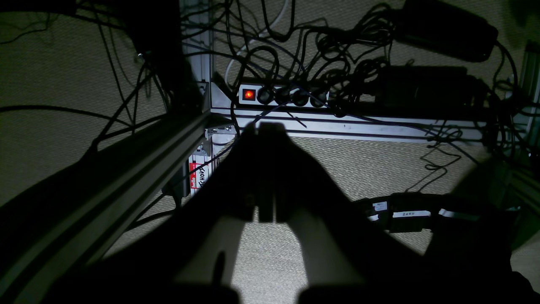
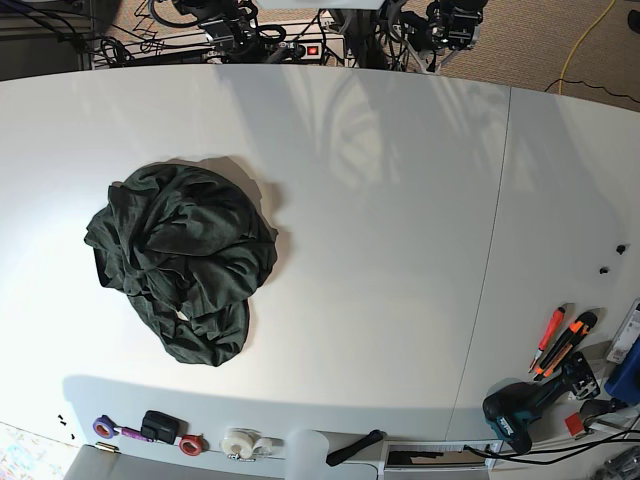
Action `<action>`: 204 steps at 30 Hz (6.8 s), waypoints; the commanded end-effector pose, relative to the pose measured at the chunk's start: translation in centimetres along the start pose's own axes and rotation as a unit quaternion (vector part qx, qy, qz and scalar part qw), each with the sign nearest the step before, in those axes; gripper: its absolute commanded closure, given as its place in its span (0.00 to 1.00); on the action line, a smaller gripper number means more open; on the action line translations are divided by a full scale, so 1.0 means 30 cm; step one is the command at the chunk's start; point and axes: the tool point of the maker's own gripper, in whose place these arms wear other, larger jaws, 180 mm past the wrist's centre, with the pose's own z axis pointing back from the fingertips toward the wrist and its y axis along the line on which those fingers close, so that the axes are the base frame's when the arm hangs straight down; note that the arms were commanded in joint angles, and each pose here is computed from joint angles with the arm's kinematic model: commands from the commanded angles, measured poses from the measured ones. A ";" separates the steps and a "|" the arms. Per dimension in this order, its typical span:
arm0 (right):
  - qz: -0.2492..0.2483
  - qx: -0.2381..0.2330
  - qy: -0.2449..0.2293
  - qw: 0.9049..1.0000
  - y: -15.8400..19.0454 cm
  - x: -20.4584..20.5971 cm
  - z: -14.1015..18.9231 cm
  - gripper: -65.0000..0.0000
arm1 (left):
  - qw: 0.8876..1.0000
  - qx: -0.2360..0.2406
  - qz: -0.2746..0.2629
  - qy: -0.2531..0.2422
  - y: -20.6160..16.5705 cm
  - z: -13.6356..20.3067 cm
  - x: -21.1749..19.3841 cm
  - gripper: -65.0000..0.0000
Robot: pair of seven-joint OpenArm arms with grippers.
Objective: Layout the t-shirt on the table in an organized manner, then fold the t-shirt properly
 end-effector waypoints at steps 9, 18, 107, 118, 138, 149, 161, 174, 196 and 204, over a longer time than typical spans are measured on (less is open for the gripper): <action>-0.003 -0.001 -0.016 1.000 -0.011 0.032 -0.001 1.00 | 1.000 -0.003 0.001 -0.011 -0.004 0.002 0.029 1.00; -0.002 -0.002 -0.015 1.000 -0.012 0.032 -0.001 1.00 | 1.000 -0.003 0.001 -0.011 -0.003 0.003 0.029 1.00; 0.098 -0.087 -0.412 0.902 -0.270 0.547 0.955 1.00 | 0.797 -0.122 -0.262 -0.530 -0.258 1.237 0.586 1.00; 0.109 -0.075 -0.485 0.865 -0.258 0.791 0.988 1.00 | 0.715 -0.145 -0.338 -0.595 -0.317 1.350 0.769 1.00; 0.172 -0.105 -0.457 0.866 -0.264 0.821 0.960 0.69 | 0.748 -0.195 -0.409 -0.485 -0.595 0.975 0.991 0.66; 0.134 -0.112 -0.475 0.863 -0.253 0.845 0.966 0.69 | 0.835 -0.087 -0.346 -0.419 -0.519 0.859 1.037 0.66; 0.107 -0.139 -0.487 0.855 -0.283 0.869 0.984 0.69 | 0.827 -0.031 -0.337 -0.449 -0.515 0.823 0.987 0.66; 0.161 -0.288 -0.444 0.833 -0.434 0.957 1.023 0.47 | 0.817 -0.126 -0.355 -0.437 -0.681 0.882 1.026 0.66; 0.113 -0.274 -0.437 0.850 -0.602 1.032 0.917 0.48 | 0.821 -0.144 -0.343 -0.433 -0.690 0.881 1.015 0.60; 0.066 -0.231 -0.473 0.847 -0.576 1.047 0.929 0.48 | 0.821 -0.144 -0.343 -0.433 -0.690 0.881 1.014 0.60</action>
